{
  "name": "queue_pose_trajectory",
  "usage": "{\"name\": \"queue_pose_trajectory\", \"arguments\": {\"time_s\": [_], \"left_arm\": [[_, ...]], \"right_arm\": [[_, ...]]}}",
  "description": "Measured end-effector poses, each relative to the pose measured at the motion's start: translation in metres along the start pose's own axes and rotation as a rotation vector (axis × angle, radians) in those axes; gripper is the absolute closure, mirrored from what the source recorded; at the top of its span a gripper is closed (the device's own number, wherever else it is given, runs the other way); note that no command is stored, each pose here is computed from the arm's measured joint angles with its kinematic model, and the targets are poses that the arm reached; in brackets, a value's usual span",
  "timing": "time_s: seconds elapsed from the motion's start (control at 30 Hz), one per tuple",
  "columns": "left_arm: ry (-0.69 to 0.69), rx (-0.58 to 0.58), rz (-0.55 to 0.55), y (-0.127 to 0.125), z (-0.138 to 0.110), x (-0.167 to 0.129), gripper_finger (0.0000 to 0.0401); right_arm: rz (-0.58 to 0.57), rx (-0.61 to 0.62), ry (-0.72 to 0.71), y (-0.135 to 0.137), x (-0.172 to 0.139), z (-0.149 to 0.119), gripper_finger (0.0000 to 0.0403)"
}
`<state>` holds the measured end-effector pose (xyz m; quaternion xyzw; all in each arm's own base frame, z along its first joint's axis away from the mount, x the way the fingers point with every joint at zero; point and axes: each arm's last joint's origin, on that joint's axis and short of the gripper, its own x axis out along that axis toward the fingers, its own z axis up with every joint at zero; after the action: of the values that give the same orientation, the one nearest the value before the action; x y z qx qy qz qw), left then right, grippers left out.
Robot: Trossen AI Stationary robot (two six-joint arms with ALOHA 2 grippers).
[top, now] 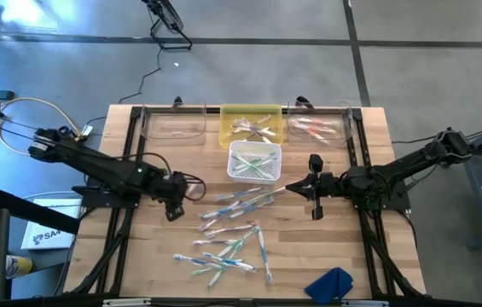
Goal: Pick & Place Toothbrushes
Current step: Put the orange toothbrush into the right transparent bin
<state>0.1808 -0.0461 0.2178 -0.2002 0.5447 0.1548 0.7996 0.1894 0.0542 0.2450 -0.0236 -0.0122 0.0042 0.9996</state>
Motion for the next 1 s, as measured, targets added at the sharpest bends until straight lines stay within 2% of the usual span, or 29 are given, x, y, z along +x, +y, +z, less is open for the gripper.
{"name": "queue_pose_trajectory", "arguments": {"time_s": [0.43,0.67,0.83,1.0], "left_arm": [[0.166,-0.089,0.101,-0.009,0.0,0.037,0.0201],[0.141,-0.133,0.114,-0.009,0.001,0.039,0.0201],[0.103,-0.045,0.078,-0.012,0.005,0.039,0.0201],[0.118,-0.061,0.065,-0.013,0.004,0.04,0.0201]], "right_arm": [[0.0,-0.003,0.007,0.0,0.0,-0.001,0.0401],[0.001,-0.006,0.014,0.0,0.0,-0.001,0.0401],[0.001,-0.008,0.02,0.0,0.0,-0.002,0.0401],[0.001,-0.008,0.02,0.0,0.0,-0.002,0.0401]]}}
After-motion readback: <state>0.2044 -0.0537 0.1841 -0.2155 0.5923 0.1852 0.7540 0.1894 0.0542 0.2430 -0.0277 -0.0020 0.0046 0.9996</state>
